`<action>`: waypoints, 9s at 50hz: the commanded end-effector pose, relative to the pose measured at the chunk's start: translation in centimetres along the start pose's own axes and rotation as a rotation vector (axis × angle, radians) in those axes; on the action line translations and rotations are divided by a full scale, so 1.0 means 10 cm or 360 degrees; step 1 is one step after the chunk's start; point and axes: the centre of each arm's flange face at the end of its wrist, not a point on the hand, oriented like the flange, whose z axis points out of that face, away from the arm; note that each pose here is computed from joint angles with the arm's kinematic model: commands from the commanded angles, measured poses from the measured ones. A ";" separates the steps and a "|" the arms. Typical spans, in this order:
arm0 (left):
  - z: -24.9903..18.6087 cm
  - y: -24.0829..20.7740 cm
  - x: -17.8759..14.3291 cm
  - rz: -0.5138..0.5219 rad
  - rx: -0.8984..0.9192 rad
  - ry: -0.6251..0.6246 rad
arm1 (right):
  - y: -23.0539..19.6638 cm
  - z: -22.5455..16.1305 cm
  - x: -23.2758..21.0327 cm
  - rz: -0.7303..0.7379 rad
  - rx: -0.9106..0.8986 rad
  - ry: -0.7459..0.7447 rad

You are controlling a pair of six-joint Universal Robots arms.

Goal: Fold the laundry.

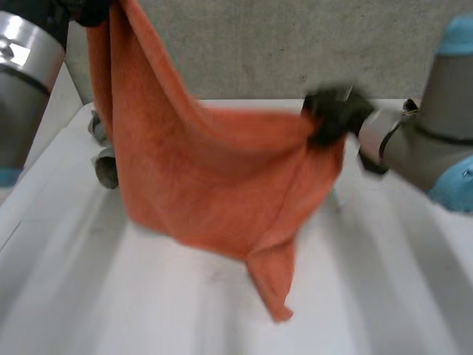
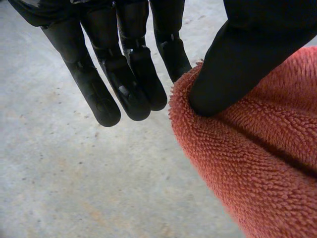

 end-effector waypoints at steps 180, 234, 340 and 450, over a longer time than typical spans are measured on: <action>-1.68 0.61 0.59 0.0075 -0.1395 0.0466 | 0.54 -1.42 0.69 -0.0756 -0.0749 0.0044; -0.91 1.71 0.99 0.0186 -0.1180 0.0340 | 0.93 -0.08 1.10 -0.0751 -0.0565 0.0274; -1.92 2.15 0.72 -0.0344 -0.1367 0.0310 | 1.68 -0.83 0.96 -0.0262 -0.0547 0.0183; -1.26 1.36 1.00 -0.0164 -0.0842 0.0138 | 1.40 -0.56 1.06 -0.0067 -0.0574 0.0284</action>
